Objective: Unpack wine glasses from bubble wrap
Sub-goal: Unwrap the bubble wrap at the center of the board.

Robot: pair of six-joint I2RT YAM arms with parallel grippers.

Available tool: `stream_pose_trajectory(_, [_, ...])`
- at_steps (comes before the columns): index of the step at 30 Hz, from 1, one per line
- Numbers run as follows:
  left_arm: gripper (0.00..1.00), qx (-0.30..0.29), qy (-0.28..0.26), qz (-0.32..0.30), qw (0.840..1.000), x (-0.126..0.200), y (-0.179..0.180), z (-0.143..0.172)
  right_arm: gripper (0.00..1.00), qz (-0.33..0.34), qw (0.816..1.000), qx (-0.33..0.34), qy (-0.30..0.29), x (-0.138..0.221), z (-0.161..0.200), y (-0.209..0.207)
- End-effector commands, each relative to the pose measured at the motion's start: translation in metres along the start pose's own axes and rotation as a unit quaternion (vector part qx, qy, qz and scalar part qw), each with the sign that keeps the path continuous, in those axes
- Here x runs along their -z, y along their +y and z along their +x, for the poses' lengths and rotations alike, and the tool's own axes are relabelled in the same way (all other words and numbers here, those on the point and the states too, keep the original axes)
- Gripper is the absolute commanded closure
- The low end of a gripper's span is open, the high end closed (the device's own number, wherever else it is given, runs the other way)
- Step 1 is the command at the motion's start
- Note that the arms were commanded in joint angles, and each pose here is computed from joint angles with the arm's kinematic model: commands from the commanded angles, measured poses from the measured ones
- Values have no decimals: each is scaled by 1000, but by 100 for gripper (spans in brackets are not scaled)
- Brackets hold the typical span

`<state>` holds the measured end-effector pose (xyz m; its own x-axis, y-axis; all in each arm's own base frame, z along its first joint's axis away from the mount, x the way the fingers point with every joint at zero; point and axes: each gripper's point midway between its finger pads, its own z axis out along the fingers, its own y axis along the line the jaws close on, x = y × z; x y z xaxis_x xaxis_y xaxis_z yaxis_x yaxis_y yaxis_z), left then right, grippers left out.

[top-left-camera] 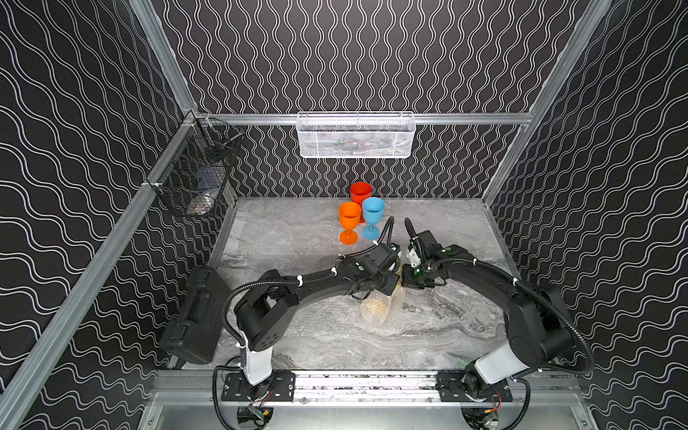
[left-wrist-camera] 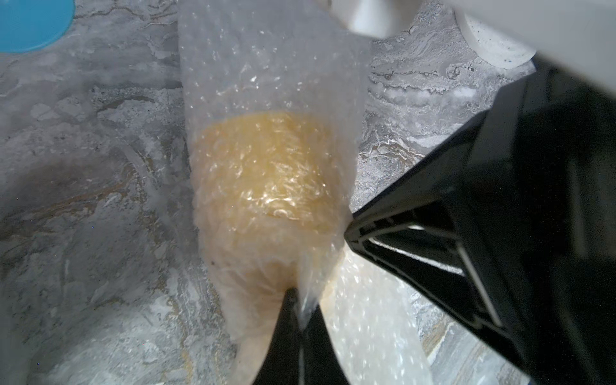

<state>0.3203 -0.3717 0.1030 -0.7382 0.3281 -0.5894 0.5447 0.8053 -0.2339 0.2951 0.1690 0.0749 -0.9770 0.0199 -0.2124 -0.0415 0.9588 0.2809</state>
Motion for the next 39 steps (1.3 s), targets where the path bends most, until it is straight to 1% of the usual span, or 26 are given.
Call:
stream_pose_trajectory(1, [100,5,-8,1,1000,1,-1,-5,94,20,1000,1,-11,0,-5,-7])
stream_pose_trajectory(9, [100,-2,5,-23,1000,-2,9,4,100,38,999,-2,-11,2,0,-15])
stream_pose_trajectory(14, [100,-5,8,-41,999,0,19,8,100,37,999,-9,-12,2,1,-18])
stream_pose_trajectory(31, [100,2,9,-62,998,4,37,9,100,37,999,-22,-11,7,5,-26])
stream_pose_trajectory(39, [100,7,5,-54,998,7,36,6,100,29,999,-35,-14,8,5,-30])
